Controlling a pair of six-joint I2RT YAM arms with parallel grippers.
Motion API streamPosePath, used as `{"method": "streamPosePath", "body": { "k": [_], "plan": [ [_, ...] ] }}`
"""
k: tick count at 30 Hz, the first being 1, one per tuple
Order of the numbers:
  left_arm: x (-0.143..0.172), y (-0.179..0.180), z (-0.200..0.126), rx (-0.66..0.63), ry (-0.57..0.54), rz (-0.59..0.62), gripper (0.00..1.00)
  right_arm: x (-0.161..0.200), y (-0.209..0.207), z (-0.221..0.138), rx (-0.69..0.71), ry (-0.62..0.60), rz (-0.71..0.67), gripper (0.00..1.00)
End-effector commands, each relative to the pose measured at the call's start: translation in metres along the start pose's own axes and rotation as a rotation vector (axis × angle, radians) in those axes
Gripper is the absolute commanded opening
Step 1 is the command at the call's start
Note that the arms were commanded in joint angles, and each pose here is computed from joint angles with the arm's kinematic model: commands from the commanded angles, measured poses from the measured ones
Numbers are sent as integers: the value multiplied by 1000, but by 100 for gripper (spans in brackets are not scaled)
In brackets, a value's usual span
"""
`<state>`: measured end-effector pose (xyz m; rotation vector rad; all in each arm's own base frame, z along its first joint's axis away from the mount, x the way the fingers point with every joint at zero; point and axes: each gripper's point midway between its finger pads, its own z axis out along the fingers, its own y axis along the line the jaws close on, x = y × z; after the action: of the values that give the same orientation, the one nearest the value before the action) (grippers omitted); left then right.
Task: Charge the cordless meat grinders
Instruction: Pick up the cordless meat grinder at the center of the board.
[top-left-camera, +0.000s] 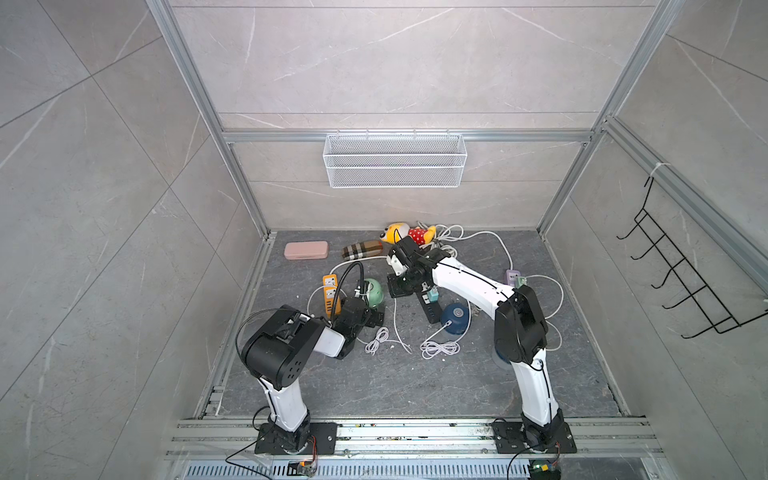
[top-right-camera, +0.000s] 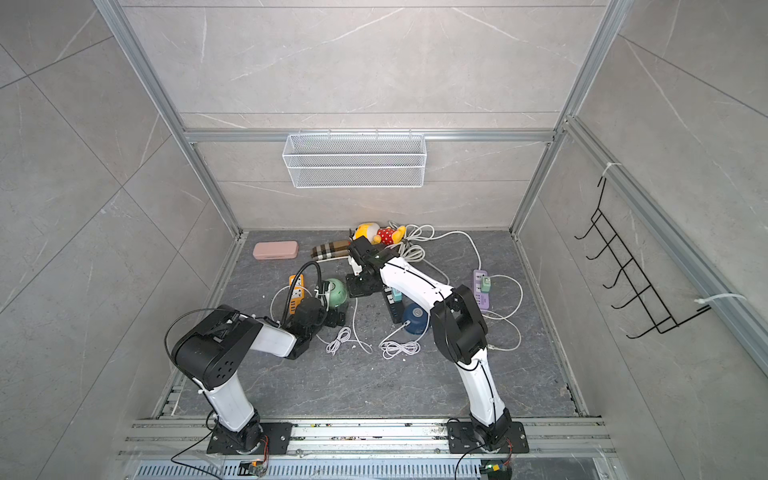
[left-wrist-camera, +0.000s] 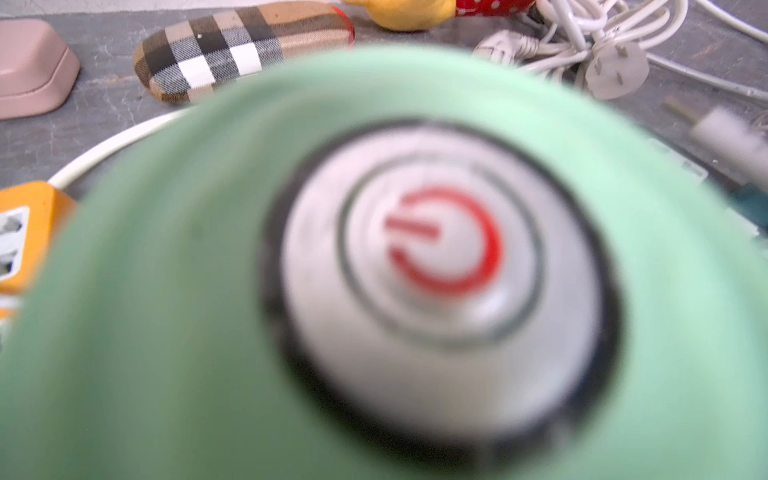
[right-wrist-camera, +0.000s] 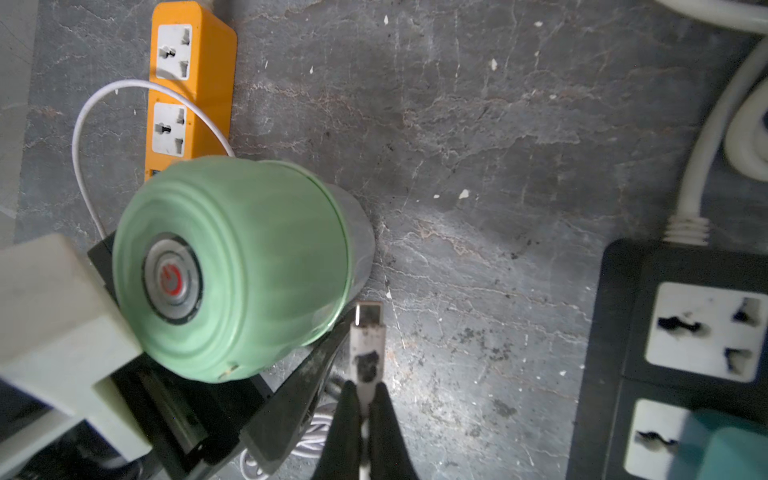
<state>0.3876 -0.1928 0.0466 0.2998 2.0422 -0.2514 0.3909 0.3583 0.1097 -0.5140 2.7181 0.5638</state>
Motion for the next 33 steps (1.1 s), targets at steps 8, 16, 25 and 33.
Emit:
{"method": "streamPosePath", "body": {
  "k": [8, 16, 25, 33],
  "plan": [
    [-17, 3, 14, -40, 19, 21, 99, 2, -7, 3, -2, 21, -6, 0],
    [-15, -3, 16, -8, 37, 33, 84, 3, -10, -6, 2, 8, -6, 0],
    [-34, -12, -3, 53, -14, 80, 78, 10, -13, -46, 39, -35, -54, 0],
    [-78, -41, -52, 128, -97, 274, 73, 38, -8, -109, 49, -52, -110, 0]
  ]
}}
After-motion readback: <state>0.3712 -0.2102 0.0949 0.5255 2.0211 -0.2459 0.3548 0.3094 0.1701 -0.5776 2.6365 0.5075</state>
